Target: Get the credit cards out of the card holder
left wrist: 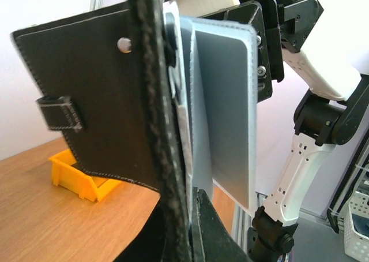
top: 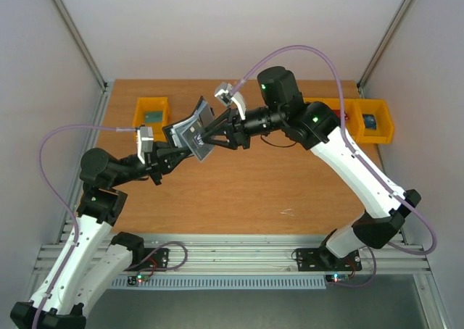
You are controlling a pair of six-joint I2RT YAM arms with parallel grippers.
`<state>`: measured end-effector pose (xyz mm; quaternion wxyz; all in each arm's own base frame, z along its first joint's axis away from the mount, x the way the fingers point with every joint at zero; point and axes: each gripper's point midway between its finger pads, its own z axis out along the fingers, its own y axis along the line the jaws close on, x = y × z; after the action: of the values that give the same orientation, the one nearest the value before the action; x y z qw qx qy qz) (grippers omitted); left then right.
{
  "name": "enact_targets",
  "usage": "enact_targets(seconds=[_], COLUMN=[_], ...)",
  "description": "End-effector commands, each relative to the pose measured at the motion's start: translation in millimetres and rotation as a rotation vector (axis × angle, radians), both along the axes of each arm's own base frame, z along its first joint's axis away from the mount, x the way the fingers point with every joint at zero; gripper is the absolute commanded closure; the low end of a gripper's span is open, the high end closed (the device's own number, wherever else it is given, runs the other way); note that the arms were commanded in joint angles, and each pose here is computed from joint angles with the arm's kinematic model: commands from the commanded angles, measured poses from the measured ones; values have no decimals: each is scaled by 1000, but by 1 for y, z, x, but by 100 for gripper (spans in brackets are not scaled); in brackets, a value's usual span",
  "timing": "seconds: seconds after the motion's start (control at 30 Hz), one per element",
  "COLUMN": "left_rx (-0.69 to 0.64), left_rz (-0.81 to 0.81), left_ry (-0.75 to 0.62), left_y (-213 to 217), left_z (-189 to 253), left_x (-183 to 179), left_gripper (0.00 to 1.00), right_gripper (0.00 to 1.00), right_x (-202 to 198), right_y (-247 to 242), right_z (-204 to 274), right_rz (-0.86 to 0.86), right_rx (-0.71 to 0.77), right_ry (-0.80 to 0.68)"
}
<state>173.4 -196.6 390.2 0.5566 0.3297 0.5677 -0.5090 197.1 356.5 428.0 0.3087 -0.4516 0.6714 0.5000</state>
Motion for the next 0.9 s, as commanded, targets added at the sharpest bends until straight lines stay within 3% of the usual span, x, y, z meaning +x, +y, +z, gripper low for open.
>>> enact_targets(seconds=[0.0, 0.37, 0.43, 0.63, 0.87], left_rx=[-29, -30, -28, -67, -86], left_rz=[-12, -5, -19, -12, -46], left_ry=[-119, -99, -101, -17, 74], left_y=[2, 2, 2, 3, 1], left_z=[24, 20, 20, 19, 15], left_x=[-14, -11, -13, -9, -8], left_gripper=[100, 100, 99, 64, 44], right_gripper=[67, 98, 99, 99, 99], right_x=[-23, -31, -28, -13, -6], right_y=[12, 11, 12, 5, -4], right_z=[9, 9, 6, 2, 3], right_rz=[147, 189, 167, 76, 24], right_rx=[46, 55, 44, 19, 14], right_ry=[45, 84, 84, 52, 39])
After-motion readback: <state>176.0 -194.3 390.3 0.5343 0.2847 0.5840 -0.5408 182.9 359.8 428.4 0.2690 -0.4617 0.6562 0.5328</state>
